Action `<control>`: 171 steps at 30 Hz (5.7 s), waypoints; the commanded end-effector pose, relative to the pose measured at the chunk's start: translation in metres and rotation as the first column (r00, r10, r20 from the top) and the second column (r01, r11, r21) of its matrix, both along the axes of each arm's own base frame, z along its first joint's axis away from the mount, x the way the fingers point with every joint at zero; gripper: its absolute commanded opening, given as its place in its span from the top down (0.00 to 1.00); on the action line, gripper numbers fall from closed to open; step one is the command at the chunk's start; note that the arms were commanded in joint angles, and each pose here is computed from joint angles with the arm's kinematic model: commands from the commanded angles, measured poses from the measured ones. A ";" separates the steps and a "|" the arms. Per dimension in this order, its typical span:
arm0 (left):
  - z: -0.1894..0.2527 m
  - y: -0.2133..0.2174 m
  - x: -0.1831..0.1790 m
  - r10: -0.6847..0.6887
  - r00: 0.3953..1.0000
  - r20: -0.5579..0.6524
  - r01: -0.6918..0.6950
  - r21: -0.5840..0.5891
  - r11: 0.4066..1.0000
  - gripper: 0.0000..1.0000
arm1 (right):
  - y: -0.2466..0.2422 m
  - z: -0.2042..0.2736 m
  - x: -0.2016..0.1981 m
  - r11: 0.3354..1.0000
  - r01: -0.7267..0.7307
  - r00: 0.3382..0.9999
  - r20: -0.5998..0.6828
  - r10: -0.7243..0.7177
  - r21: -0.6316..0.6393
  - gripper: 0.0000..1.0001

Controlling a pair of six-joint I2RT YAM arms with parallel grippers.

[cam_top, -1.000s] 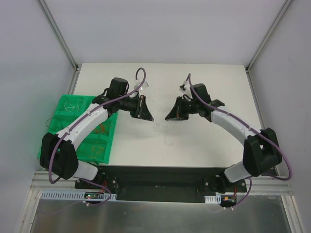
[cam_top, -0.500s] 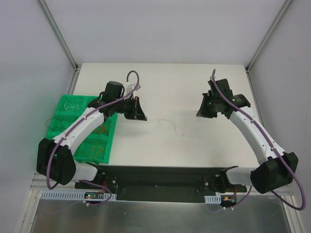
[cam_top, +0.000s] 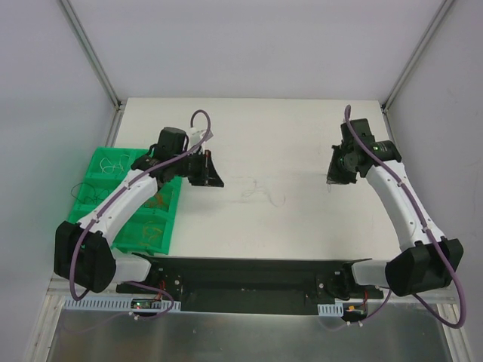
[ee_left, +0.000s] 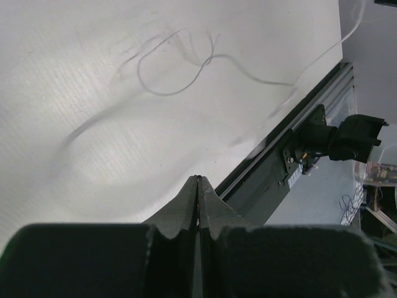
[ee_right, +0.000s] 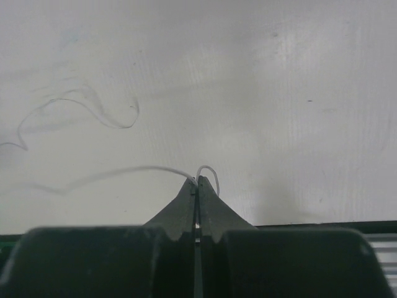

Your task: Untangle the cables

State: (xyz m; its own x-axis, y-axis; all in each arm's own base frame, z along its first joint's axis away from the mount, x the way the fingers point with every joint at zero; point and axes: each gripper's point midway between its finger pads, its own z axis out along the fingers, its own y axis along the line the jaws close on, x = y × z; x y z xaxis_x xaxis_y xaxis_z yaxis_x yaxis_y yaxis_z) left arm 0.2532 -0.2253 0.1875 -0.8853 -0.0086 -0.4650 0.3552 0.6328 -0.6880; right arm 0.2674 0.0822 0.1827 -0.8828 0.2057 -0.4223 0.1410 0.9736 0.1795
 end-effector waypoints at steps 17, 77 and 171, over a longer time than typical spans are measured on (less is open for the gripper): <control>-0.018 -0.039 0.005 -0.098 0.974 -0.202 0.103 0.011 0.995 0.41 | 0.051 -0.058 -0.008 0.976 -0.080 0.942 -0.304 0.140 0.201 0.38; -0.107 -0.098 -0.050 0.224 0.743 -0.631 0.100 0.436 0.895 0.15 | 0.028 -0.049 -0.043 0.951 0.040 0.965 -0.260 0.043 0.305 0.50; -0.013 0.470 -0.159 0.678 -0.423 0.602 -0.204 0.665 -0.718 1.00 | 0.071 -0.028 -0.023 0.928 -0.165 0.918 -0.293 0.268 0.333 0.69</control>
